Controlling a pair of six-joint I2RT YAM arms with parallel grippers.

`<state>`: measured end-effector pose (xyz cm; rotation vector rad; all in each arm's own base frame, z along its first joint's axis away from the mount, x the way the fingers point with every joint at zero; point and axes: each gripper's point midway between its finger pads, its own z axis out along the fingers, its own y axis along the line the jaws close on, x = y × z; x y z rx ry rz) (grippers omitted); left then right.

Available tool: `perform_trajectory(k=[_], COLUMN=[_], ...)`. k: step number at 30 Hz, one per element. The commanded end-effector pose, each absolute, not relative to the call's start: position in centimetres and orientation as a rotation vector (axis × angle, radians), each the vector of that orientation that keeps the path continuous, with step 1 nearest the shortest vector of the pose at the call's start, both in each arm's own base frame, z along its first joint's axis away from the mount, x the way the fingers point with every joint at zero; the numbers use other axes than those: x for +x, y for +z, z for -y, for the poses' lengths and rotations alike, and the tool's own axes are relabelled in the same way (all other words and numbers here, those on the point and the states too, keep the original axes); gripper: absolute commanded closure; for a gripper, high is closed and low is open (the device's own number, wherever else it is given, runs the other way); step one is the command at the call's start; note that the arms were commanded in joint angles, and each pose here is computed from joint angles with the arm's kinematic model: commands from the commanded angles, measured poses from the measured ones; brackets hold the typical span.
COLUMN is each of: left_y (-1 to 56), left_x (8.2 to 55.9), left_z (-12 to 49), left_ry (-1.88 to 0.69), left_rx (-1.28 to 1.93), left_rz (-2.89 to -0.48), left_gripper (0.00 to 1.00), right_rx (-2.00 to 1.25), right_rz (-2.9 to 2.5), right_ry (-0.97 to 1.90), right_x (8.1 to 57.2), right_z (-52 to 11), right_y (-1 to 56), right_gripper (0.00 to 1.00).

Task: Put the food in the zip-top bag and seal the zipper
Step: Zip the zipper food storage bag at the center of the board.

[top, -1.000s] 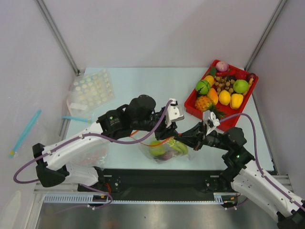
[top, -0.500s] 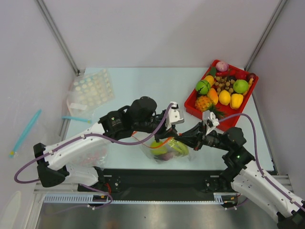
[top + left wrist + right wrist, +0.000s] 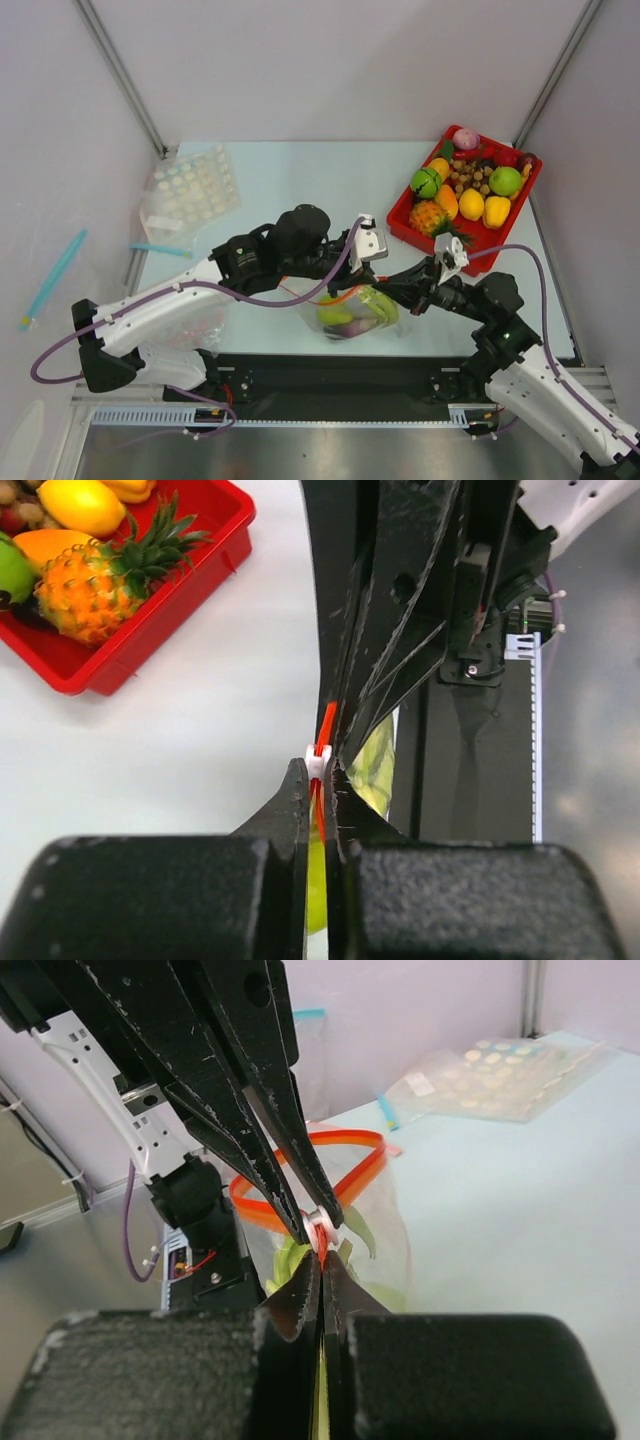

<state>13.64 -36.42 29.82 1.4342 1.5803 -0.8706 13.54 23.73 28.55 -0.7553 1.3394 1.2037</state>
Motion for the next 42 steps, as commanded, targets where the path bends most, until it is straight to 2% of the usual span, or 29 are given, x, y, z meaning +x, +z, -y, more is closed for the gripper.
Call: perform_trajectory(k=[1,7,27,42], left_y=[27.5,27.4,26.9,26.4], left_x=[14.2,14.6,14.7,15.0], left_z=[34.6,34.2,34.0,33.9], left_ry=[-0.783,-0.769,-0.765,-0.750], left_rx=[1.453,1.440,1.434,1.434], left_rz=[-1.671,-1.688,-1.710,-1.732], left_gripper=[1.00,1.00,1.00,1.00], right_rx=[-0.681,-0.631,-0.136,0.363], right_rz=[-1.233,-1.235,-1.336,-1.376], right_ry=[1.146,1.118,0.803,0.515], right_x=[14.3,14.8,20.0,22.1], right_z=[-22.5,-21.6,-14.2,-5.6], right_y=[31.6,31.7,31.1,28.7], right_gripper=[1.00,1.00,1.00,1.00])
